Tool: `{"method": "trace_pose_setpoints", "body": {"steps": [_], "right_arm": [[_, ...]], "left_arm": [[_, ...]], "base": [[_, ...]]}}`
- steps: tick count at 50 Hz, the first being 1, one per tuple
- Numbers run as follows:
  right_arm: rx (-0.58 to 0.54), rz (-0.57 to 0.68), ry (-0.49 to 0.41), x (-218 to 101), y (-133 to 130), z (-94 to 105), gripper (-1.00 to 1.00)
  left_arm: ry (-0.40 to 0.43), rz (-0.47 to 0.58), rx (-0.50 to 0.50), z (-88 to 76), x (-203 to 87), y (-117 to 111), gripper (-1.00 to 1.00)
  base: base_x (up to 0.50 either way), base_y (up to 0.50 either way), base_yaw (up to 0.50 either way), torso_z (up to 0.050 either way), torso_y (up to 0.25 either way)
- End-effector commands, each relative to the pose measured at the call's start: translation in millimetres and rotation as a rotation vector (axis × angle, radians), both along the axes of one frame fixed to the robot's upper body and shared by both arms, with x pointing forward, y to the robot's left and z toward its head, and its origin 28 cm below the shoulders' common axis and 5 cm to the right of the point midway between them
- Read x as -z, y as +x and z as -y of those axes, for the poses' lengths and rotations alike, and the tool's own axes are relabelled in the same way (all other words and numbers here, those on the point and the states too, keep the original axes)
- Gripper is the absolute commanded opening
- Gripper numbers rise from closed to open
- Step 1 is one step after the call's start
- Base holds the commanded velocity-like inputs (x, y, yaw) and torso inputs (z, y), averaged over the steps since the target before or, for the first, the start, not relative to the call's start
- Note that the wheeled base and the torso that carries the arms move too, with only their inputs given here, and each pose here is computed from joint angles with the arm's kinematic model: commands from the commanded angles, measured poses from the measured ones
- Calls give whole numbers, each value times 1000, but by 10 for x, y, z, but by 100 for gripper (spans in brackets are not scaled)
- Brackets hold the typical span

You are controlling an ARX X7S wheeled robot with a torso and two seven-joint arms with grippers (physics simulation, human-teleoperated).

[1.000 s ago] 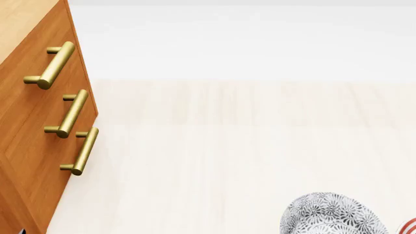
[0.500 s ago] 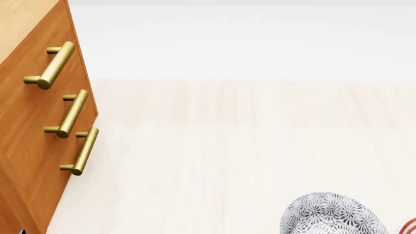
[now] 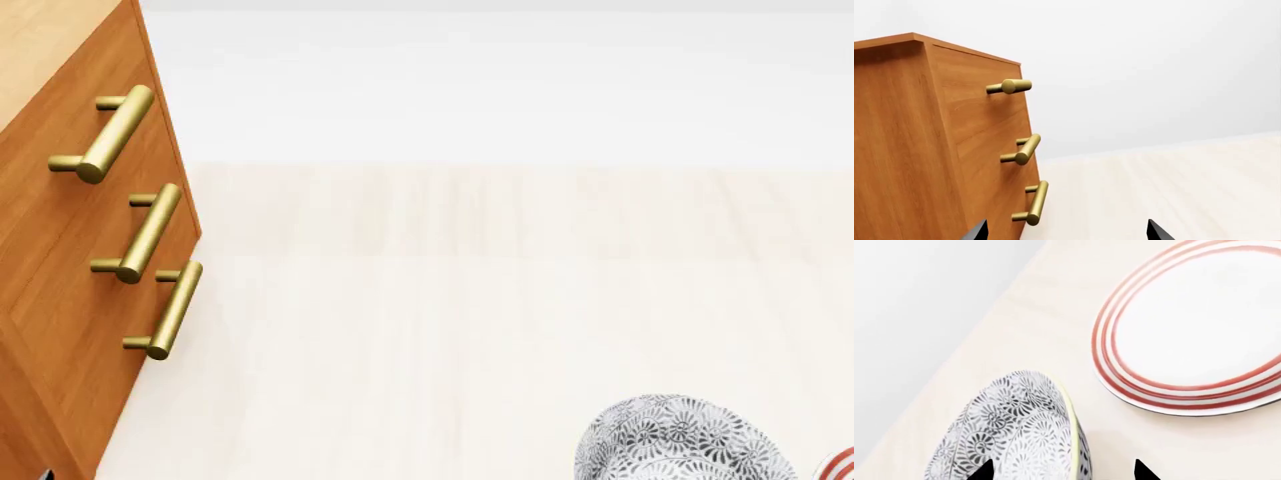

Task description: Put the bowl on top of the cabinet.

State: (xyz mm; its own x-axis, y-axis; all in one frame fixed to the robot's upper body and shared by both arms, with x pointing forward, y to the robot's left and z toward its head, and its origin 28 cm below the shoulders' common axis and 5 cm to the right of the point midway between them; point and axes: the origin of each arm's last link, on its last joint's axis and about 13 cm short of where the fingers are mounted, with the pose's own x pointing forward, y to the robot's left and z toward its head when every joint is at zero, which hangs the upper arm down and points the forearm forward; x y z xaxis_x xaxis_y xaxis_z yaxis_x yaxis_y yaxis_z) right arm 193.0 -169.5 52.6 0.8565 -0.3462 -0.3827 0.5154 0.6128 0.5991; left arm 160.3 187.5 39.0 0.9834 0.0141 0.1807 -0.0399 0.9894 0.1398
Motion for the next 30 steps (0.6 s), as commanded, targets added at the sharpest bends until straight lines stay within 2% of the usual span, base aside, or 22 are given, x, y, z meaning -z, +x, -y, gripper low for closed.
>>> {"method": "trace_pose_setpoints", "body": {"steps": [1,30], "right_arm": [[-22,-26,2,20,47,-6,100],[-73,-93,38,100,166,2,100]], "left_arm": [[0,2,-1,-1,-4,0,100],[1,5,0,-1,-5,-11,100]], "base": [[0,0,0,0,0],[0,0,0,0,0]]}}
